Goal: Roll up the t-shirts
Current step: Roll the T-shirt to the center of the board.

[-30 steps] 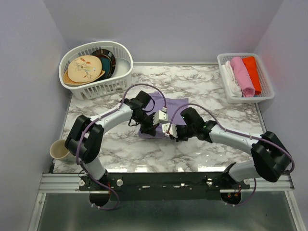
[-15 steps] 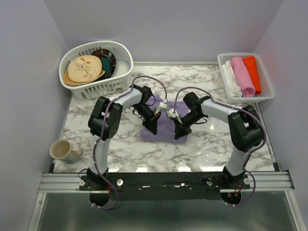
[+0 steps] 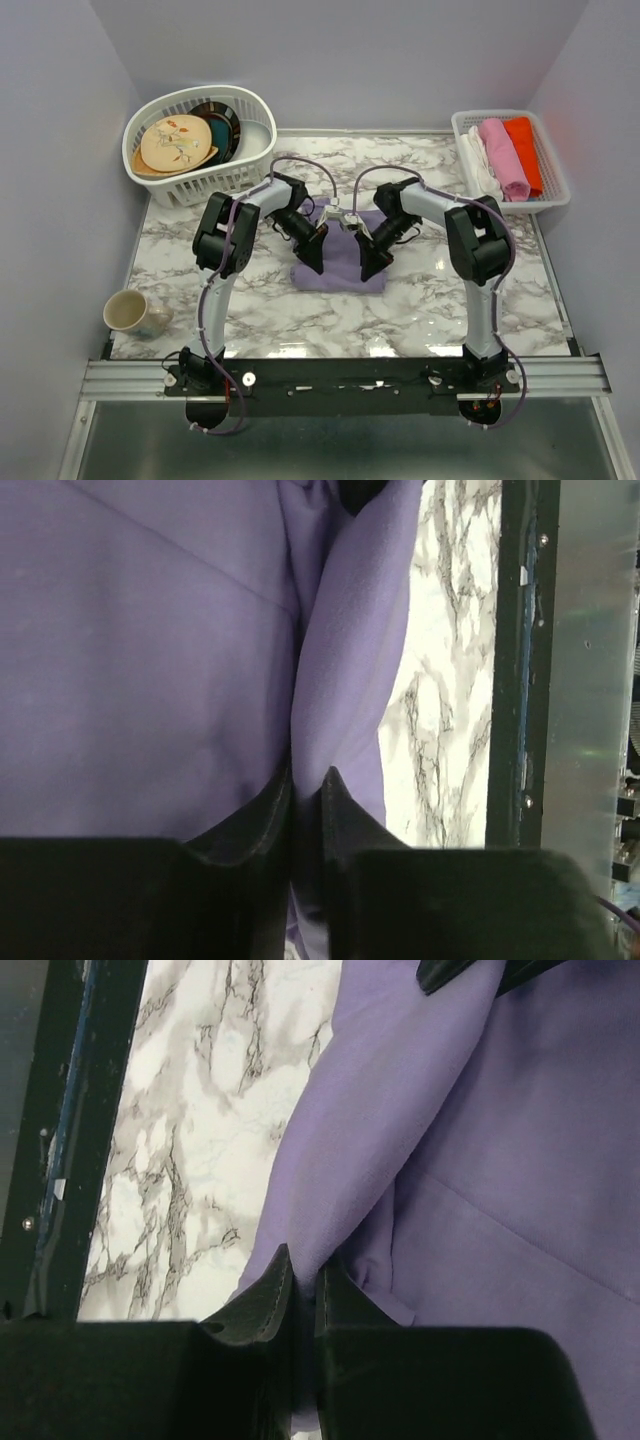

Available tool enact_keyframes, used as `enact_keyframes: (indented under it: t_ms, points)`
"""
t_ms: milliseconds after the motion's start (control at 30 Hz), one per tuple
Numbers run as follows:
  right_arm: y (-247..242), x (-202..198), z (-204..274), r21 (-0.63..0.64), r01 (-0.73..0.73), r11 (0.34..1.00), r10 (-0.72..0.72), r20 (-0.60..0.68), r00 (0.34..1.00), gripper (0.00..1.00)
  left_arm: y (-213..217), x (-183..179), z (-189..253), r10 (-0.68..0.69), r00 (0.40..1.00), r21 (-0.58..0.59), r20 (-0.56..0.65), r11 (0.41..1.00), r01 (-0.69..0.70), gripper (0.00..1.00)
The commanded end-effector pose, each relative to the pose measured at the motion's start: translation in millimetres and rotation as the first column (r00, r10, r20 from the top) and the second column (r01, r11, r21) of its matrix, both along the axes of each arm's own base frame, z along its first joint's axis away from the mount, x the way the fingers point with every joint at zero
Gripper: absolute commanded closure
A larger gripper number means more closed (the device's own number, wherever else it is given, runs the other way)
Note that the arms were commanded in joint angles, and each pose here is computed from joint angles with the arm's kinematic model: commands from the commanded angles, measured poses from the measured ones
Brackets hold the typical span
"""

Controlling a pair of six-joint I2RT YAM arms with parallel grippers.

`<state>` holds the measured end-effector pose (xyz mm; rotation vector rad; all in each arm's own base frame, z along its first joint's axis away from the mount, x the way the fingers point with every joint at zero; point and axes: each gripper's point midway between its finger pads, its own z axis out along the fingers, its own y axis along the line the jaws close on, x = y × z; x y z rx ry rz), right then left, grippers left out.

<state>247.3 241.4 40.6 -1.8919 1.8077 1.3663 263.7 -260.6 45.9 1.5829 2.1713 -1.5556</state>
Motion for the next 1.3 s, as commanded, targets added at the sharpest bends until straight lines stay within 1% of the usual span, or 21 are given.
enact_keyframes:
  t_ms: [0, 167, 233, 333, 367, 400, 433, 467, 533, 567, 600, 667, 700, 733, 767, 933, 967, 1033, 1067, 1167, 1267]
  points:
    - [-58, -7, -27, -0.403, 0.077, 0.912, -0.188, -0.244, 0.951, 0.89, 40, 10, -3, -0.102, 0.987, 0.147, 0.125, 0.986, 0.083, 0.72]
    - [-59, -3, -35, -0.503, 0.097, 0.859, -0.280, -0.301, 0.912, 0.90, 55, 57, 31, 0.008, 0.959, 0.143, 0.284, 0.988, -0.051, 0.61]
    - [-60, -2, -36, -0.519, 0.098, 0.849, -0.292, -0.306, 0.906, 0.91, 58, 61, 52, 0.028, 0.938, 0.124, 0.345, 0.989, -0.075, 0.59]
    - [-60, -3, -38, -0.537, 0.101, 0.837, -0.309, -0.312, 0.899, 0.91, 62, 52, 70, 0.033, 0.896, 0.115, 0.443, 0.989, -0.093, 0.57]
    - [-60, -4, -38, -0.545, 0.098, 0.833, -0.316, -0.322, 0.892, 0.91, 64, 44, 58, 0.033, 0.887, 0.113, 0.460, 0.989, -0.095, 0.56]
    - [-60, -6, -41, -0.554, 0.092, 0.827, -0.326, -0.339, 0.883, 0.91, 62, 35, 72, 0.012, 0.845, 0.108, 0.534, 0.991, -0.082, 0.55]
    - [-59, -2, -40, -0.556, 0.099, 0.825, -0.332, -0.336, 0.881, 0.91, 63, 28, 71, -0.005, 0.821, 0.115, 0.572, 0.991, -0.074, 0.55]
    - [-60, -3, -40, -0.572, 0.097, 0.814, -0.352, -0.353, 0.867, 0.91, 63, 16, 51, -0.020, 0.800, 0.121, 0.600, 0.991, -0.066, 0.54]
    - [-59, 0, -42, -0.582, 0.098, 0.808, -0.367, -0.366, 0.855, 0.91, 55, 3, 63, -0.049, 0.678, 0.122, 0.733, 0.991, -0.061, 0.52]
    - [-59, 0, -42, -0.586, 0.098, 0.804, -0.376, -0.373, 0.848, 0.91, 50, 1, 45, -0.037, 0.601, 0.100, 0.798, 0.992, -0.071, 0.49]
    - [-60, 0, -42, -0.586, 0.096, 0.805, -0.374, -0.374, 0.849, 0.91, 47, 2, 66, 0.000, 0.479, 0.050, 0.878, 0.995, -0.091, 0.46]
    - [-59, 2, -42, -0.592, 0.107, 0.799, -0.390, -0.373, 0.842, 0.91, 32, -6, 59, 0.037, 0.314, -0.009, 0.949, 0.996, -0.090, 0.37]
    - [-59, 1, -43, -0.592, 0.105, 0.799, -0.391, -0.380, 0.838, 0.91, 29, -8, 74, 0.081, 0.228, -0.064, 0.970, 0.995, -0.083, 0.34]
    - [-59, 2, -42, -0.591, 0.105, 0.800, -0.392, -0.380, 0.838, 0.91, 29, -7, 75, 0.091, 0.168, -0.072, 0.982, 0.991, -0.114, 0.29]
    - [-59, 2, -43, -0.592, 0.107, 0.799, -0.398, -0.386, 0.832, 0.91, 19, -18, 71, 0.109, 0.122, -0.101, 0.987, 0.992, -0.070, 0.28]
    - [-59, 2, -43, -0.593, 0.096, 0.800, -0.396, -0.401, 0.826, 0.91, -1, -36, 62, 0.109, 0.011, -0.109, 0.994, 0.994, -0.003, 0.27]
    - [-59, 2, -42, -0.594, 0.095, 0.799, -0.399, -0.406, 0.822, 0.91, -2, -33, 63, 0.112, -0.038, -0.112, 0.993, 0.994, -0.012, 0.27]
    - [-59, 3, -43, -0.592, 0.092, 0.801, -0.399, -0.411, 0.820, 0.91, -14, -43, 48, 0.073, -0.034, -0.072, 0.997, 0.997, 0.026, 0.27]
    - [-59, 2, -41, -0.592, 0.086, 0.801, -0.399, -0.421, 0.815, 0.91, -18, -40, 49, 0.084, -0.061, -0.083, 0.995, 0.996, 0.017, 0.27]
    - [-59, 4, -41, -0.586, 0.095, 0.805, -0.406, -0.427, 0.808, 0.91, -24, -39, 28, 0.013, -0.083, -0.013, 0.996, 1.000, 0.007, 0.28]
    - [-59, 5, -41, -0.581, 0.102, 0.807, -0.412, -0.430, 0.803, 0.91, -24, -39, 9, -0.045, -0.070, 0.046, 0.997, 0.999, 0.012, 0.29]
